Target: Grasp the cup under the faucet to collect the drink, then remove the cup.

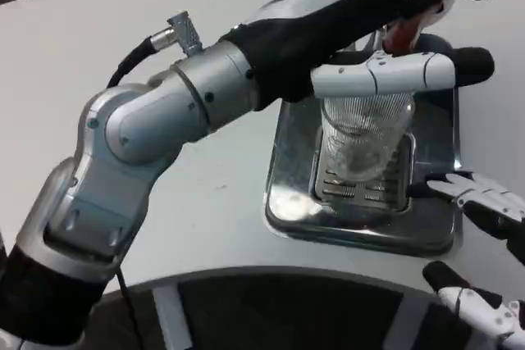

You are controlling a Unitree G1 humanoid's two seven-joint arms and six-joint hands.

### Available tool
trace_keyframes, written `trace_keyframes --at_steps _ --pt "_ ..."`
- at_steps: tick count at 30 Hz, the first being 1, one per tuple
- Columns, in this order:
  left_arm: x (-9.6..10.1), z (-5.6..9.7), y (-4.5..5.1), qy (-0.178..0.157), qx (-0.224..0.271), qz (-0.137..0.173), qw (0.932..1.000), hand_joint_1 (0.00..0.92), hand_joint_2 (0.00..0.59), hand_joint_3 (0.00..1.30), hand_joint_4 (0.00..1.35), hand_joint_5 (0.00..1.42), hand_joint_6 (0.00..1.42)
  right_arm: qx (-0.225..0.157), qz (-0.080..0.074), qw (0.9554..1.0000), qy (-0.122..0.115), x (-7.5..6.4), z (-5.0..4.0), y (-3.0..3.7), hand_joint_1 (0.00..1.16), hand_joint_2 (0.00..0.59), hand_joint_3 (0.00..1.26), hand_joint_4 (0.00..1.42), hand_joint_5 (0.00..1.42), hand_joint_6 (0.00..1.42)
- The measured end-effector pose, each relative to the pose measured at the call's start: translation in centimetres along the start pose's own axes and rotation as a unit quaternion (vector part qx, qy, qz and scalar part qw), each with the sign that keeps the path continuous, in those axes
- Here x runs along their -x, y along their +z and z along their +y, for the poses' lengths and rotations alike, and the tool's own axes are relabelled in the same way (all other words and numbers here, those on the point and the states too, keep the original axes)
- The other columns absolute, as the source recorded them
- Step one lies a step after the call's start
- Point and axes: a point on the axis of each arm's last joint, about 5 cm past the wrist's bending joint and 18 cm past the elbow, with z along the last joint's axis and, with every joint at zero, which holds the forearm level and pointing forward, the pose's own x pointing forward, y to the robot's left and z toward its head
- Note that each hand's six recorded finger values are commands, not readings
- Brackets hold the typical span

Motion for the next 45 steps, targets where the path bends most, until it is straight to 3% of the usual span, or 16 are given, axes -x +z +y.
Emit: trace_keyframes --at_steps 7,13,28,36,45 --pt "-0.3 0.2 0.15 -0.008 -0.024 -0.002 0.9997 0.0 0.07 0.14 0.03 0.08 0.13 -0.084 0.016 0.9963 -0.006 -0.8 0.52 0.44 0.41 0.425 0.13 0.07 0.07 0.17" --pt "-0.4 0.2 0.1 -0.014 -0.03 -0.005 0.9994 0.0 0.07 0.14 0.03 0.08 0.13 -0.128 0.029 0.9912 -0.011 -1.3 1.11 0.69 0.5 0.377 0.06 0.04 0.07 0.2" --pt "-0.5 0.3 0.15 -0.028 -0.043 -0.015 0.9986 0.0 0.077 0.14 0.03 0.07 0.12 -0.164 0.035 0.9852 -0.037 -2.7 1.65 1.26 0.56 0.343 0.01 0.0 0.05 0.2" --pt "-0.6 0.5 0.21 -0.036 -0.051 -0.017 0.9979 0.0 0.078 0.14 0.03 0.06 0.12 -0.167 0.03 0.9831 -0.067 -3.6 2.51 1.88 0.68 0.294 0.0 0.0 0.01 0.16" --pt "-0.4 0.6 0.22 -0.041 -0.058 -0.017 0.9974 0.0 0.078 0.14 0.04 0.06 0.12 -0.186 0.036 0.9786 -0.08 -4.9 3.9 1.9 0.71 0.267 0.0 0.0 0.0 0.14"
